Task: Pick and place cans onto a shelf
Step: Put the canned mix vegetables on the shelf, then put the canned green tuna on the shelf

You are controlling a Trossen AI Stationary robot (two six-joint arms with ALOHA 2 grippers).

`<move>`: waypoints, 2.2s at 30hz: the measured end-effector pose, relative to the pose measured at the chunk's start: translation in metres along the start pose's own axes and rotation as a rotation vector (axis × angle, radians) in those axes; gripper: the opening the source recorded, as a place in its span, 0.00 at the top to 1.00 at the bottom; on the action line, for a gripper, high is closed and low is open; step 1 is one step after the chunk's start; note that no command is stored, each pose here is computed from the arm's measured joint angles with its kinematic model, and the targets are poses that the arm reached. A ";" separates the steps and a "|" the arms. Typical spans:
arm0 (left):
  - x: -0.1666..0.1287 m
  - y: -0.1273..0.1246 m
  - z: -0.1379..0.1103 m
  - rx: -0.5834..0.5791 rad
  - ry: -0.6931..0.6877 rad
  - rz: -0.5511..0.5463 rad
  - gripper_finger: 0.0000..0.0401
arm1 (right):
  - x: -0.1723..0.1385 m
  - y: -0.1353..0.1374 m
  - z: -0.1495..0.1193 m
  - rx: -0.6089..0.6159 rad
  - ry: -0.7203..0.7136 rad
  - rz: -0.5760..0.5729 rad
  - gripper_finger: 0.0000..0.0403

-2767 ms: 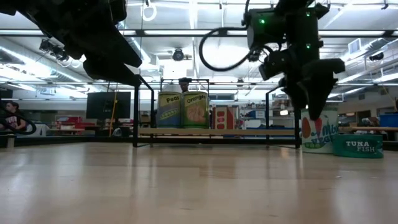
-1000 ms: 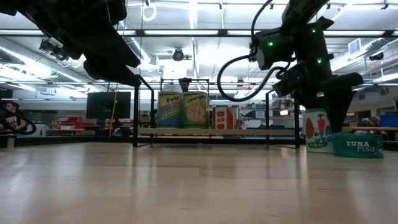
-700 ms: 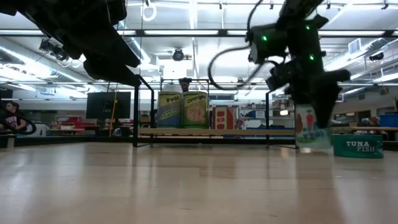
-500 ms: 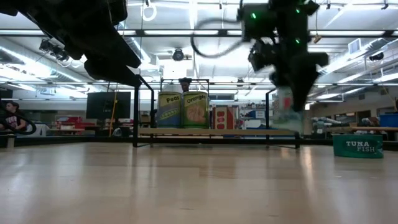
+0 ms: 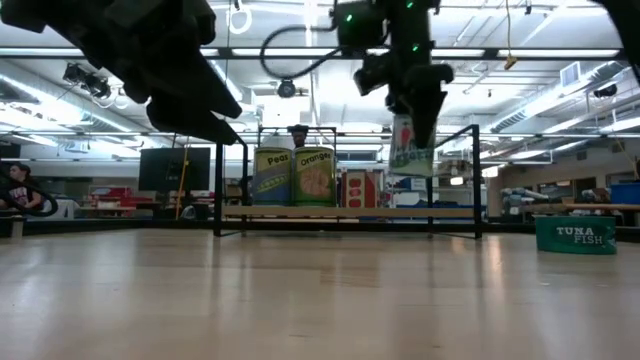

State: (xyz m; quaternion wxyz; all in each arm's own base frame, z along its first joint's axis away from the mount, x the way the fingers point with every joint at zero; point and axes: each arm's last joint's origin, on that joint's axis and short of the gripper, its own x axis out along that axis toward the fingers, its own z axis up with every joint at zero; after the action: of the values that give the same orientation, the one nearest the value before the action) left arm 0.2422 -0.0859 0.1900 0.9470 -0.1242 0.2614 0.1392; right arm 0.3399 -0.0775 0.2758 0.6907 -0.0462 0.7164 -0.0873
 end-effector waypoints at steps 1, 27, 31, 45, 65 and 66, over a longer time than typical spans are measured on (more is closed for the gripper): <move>0.000 0.000 0.000 0.001 0.002 -0.004 0.12 | 0.002 -0.004 0.004 -0.001 0.014 0.002 0.29; -0.001 -0.004 -0.003 0.003 0.065 -0.104 0.12 | 0.045 -0.071 0.016 0.046 0.037 0.069 0.12; -0.001 -0.004 -0.003 0.003 0.065 -0.103 0.12 | 0.044 -0.068 0.017 0.037 0.038 0.063 0.11; -0.001 -0.003 -0.004 0.009 0.076 -0.095 0.12 | 0.000 -0.063 -0.008 0.105 0.015 -0.054 0.12; -0.001 -0.003 -0.004 0.009 0.079 -0.093 0.12 | 0.037 0.085 -0.057 -0.124 -0.130 0.137 0.12; -0.001 -0.003 -0.004 0.009 0.079 -0.093 0.12 | 0.046 0.090 -0.061 -0.136 -0.111 0.138 0.12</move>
State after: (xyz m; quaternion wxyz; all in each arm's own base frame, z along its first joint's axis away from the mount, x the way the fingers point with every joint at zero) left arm 0.2406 -0.0899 0.1876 0.9420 -0.1375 0.2931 0.0888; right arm 0.2818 0.0060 0.2159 0.7290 -0.0483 0.6827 0.0117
